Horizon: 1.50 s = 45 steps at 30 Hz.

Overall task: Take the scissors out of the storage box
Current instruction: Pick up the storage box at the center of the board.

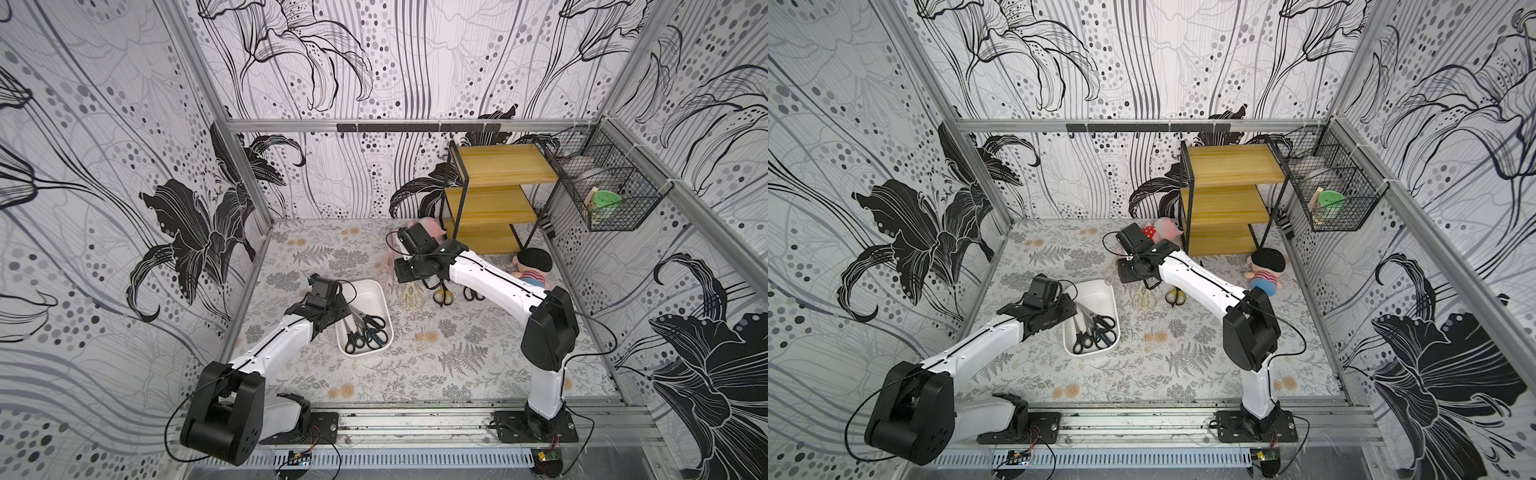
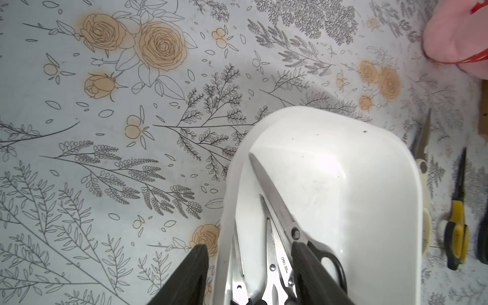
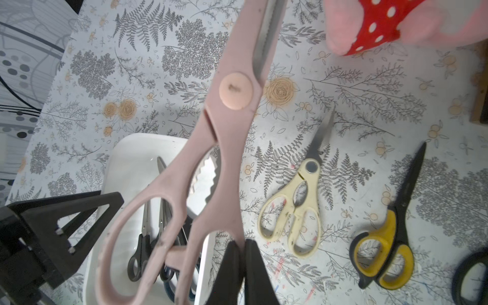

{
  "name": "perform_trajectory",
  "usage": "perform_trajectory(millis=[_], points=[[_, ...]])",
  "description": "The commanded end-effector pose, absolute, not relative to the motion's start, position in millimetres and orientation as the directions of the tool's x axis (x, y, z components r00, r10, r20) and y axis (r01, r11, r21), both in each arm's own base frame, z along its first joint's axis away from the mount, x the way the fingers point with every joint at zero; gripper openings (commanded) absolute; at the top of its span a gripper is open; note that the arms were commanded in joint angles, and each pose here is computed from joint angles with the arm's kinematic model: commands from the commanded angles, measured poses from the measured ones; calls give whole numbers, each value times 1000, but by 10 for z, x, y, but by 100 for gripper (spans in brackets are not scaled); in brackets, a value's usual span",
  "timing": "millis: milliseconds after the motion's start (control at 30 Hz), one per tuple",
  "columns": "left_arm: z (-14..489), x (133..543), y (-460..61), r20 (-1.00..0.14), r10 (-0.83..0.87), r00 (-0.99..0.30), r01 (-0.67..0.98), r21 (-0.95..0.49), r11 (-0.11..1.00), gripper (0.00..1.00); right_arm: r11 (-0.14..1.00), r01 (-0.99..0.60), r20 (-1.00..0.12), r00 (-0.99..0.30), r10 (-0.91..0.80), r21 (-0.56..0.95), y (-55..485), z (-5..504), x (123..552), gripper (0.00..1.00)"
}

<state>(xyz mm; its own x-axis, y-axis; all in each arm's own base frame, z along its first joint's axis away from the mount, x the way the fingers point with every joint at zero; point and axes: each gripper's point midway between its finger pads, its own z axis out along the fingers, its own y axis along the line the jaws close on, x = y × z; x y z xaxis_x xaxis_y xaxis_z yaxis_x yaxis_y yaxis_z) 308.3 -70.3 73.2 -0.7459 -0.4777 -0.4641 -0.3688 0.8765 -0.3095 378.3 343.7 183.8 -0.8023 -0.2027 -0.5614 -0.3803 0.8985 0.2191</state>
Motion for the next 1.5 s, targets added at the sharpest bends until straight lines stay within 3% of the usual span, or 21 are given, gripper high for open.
perform_trajectory(millis=[0, 233, 367, 667, 1033, 1467], points=[[773, 3115, -639, -496, -444, -746, -373, -241, 896, 54, 909, -349, -618, -773, -141, 228, 3352, 2112, 3892, 0], [751, 3190, -706, -492, -418, -764, -352, -225, 909, 26, 916, -330, -617, -776, -126, 228, 3288, 2079, 3884, 0], [717, 3218, -727, -488, -410, -771, -345, -220, 912, 23, 923, -315, -617, -778, -118, 220, 3255, 2070, 3887, 0], [663, 3221, -722, -482, -387, -786, -334, -196, 922, 0, 924, -311, -627, -771, -110, 221, 3292, 2118, 3948, 0], [980, 3263, -488, -554, -340, -760, -320, -135, 938, 0, 921, -302, -555, -823, -122, 246, 3486, 1713, 4010, 0], [1239, 3135, 375, -658, -423, -623, -511, -66, 857, 0, 928, -298, -460, -872, -169, 225, 3689, 1119, 3919, 0]])
